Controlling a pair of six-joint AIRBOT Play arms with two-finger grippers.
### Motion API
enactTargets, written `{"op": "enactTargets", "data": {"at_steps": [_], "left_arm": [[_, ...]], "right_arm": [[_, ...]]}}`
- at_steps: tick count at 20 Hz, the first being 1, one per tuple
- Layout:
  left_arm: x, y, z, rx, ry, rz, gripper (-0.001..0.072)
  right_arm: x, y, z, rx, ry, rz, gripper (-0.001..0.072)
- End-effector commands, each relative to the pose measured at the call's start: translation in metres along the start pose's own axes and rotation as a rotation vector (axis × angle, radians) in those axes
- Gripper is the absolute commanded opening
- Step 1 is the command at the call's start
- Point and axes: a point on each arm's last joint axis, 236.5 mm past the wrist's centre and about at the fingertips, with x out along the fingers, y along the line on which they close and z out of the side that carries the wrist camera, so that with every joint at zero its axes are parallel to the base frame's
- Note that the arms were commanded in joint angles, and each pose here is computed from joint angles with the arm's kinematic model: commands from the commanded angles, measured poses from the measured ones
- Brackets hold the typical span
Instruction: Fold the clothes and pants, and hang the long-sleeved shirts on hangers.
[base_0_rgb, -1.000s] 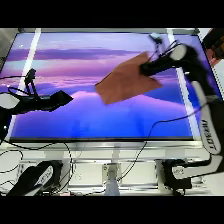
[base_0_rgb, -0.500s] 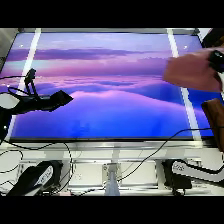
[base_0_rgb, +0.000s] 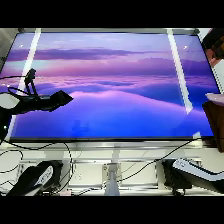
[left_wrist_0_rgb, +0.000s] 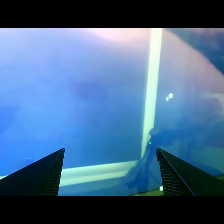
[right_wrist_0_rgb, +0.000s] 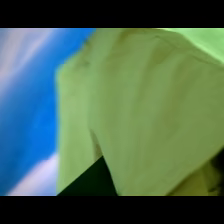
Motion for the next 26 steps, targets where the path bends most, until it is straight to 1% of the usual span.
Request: {"op": "enactTargets", "data": {"at_steps": [1, 3, 5, 6, 7, 8, 10, 13, 14, 16, 17, 19, 20, 21, 23, 24, 26], "left_arm": [[0.000, 0.000, 0.000, 0.000, -0.002, 0.000, 0.0641], [0.000, 0.000, 0.000, 0.000, -0.002, 0.000, 0.0641], [0.000, 0.000, 0.000, 0.000, -0.002, 0.000, 0.0641], [0.000, 0.000, 0.000, 0.000, -0.002, 0.000, 0.0641], [0.000, 0.000, 0.000, 0.000, -0.002, 0.000, 0.0641], [0.000, 0.000, 0.000, 0.000, -0.002, 0.000, 0.0641], [0.000, 0.000, 0.000, 0.000, -0.001, 0.000, 0.0641], [0.000, 0.000, 0.000, 0.000, -0.002, 0.000, 0.0641], [0.000, 0.000, 0.000, 0.000, -0.002, 0.000, 0.0641], [0.000, 0.000, 0.000, 0.000, -0.002, 0.000, 0.0641], [0.000, 0.000, 0.000, 0.000, -0.002, 0.000, 0.0641], [0.000, 0.000, 0.000, 0.000, -0.002, 0.000, 0.0641], [0.000, 0.000, 0.000, 0.000, -0.002, 0.000, 0.0641], [0.000, 0.000, 0.000, 0.000, -0.002, 0.000, 0.0641], [0.000, 0.000, 0.000, 0.000, -0.002, 0.000, 0.0641], [0.000, 0.000, 0.000, 0.000, -0.002, 0.000, 0.0640], [0.000, 0.000, 0.000, 0.000, -0.002, 0.000, 0.0641]], "right_arm": [[0.008, -0.083, -0.044, 0.091, 0.176, -0.204, 0.0007], [0.022, -0.106, -0.076, 0.145, 0.290, -0.236, 0.0007], [0.033, -0.118, -0.114, 0.137, 0.427, -0.249, 0.0008], [0.039, -0.120, -0.127, 0.114, 0.472, -0.247, 0.0042], [0.044, -0.119, -0.137, 0.103, 0.505, -0.238, 0.0293], [0.049, -0.114, -0.146, 0.106, 0.533, -0.217, 0.0720], [0.051, -0.097, -0.153, 0.102, 0.561, -0.139, 0.0711], [0.049, -0.070, -0.144, 0.117, 0.512, -0.022, 0.0698], [0.046, -0.053, -0.132, 0.127, 0.461, 0.049, 0.0697], [0.026, -0.003, -0.100, 0.129, 0.346, 0.270, 0.0682], [0.011, 0.028, -0.086, 0.108, 0.293, 0.394, 0.0607], [-0.034, 0.102, -0.068, 0.008, 0.198, 0.645, 0.0452], [-0.057, 0.136, -0.070, -0.071, 0.170, 0.750, 0.0351], [-0.078, 0.169, -0.078, -0.160, 0.148, 0.833, 0.0290], [-0.115, 0.224, -0.115, -0.377, 0.139, 0.933, 0.0172], [-0.127, 0.244, -0.139, -0.474, 0.154, 0.963, 0.0139], [-0.136, 0.270, -0.188, -0.676, 0.182, 0.940, 0.0008]]}}
